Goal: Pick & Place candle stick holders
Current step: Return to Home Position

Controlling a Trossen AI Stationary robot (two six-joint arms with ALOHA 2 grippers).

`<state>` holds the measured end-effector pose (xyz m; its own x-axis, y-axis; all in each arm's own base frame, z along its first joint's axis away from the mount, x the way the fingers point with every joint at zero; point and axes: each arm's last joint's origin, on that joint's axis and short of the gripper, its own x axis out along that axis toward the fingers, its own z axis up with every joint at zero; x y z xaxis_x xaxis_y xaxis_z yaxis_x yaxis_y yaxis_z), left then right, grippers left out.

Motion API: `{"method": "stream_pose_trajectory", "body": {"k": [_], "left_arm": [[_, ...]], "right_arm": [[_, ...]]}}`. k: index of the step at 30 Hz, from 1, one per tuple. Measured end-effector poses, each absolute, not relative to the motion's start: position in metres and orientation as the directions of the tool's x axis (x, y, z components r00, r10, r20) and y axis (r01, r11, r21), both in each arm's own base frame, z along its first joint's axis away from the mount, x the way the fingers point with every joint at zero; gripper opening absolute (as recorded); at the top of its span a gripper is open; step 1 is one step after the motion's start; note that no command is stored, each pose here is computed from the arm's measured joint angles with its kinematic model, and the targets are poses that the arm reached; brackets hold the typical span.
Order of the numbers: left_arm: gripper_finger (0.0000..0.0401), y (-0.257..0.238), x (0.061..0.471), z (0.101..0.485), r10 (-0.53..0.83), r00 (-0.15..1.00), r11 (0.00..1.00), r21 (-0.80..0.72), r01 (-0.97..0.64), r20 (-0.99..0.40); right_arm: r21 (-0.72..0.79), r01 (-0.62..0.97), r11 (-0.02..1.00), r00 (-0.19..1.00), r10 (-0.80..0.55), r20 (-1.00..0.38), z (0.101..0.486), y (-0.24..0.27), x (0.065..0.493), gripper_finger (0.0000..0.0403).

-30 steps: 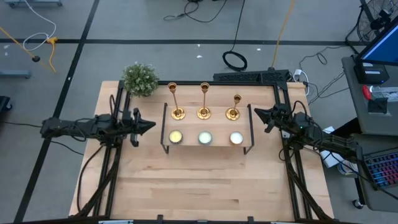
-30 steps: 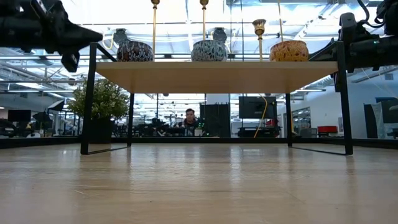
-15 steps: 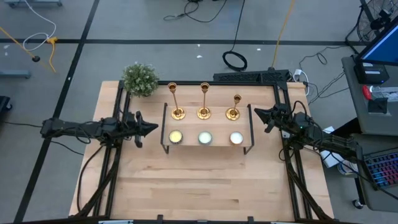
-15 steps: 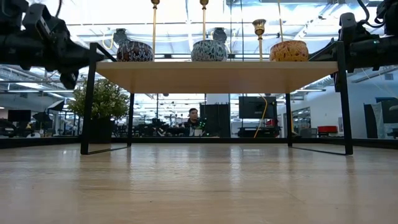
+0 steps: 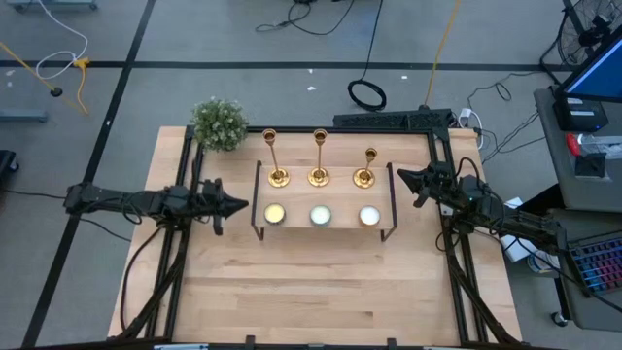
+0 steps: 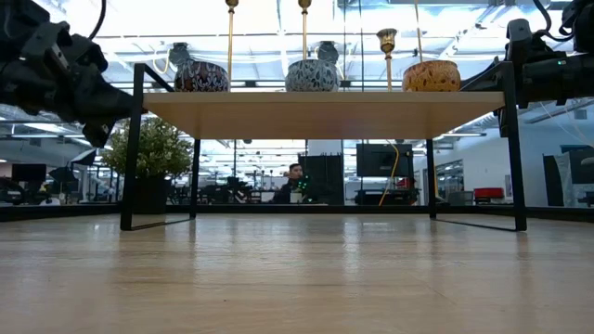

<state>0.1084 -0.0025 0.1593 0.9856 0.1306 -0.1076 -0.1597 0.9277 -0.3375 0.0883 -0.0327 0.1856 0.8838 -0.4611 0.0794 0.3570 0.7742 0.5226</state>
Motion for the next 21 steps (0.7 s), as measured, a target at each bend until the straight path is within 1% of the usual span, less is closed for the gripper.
{"method": "stream_pose_trajectory", "body": {"k": [11, 14, 21], "left_arm": [[0.0003, -0.0054, 0.1101, 0.1534, 0.108, 0.979, 0.938, -0.309, -0.159, -0.176], [0.0003, -0.0054, 0.1107, 0.1521, 0.108, 0.976, 0.931, -0.325, -0.166, -0.189], [0.0011, -0.0055, 0.1113, 0.1530, 0.108, 0.978, 0.928, -0.335, -0.164, -0.179]], "right_arm": [[0.523, 0.357, 0.774, 0.884, -0.461, 0.079, 0.1856, -0.0327, 0.0883, 0.0004], [0.523, 0.357, 0.774, 0.884, -0.461, 0.079, 0.1856, -0.0327, 0.0883, 0.0004], [0.523, 0.357, 0.774, 0.884, -0.461, 0.079, 0.1856, -0.0327, 0.0883, 0.0004]]}}
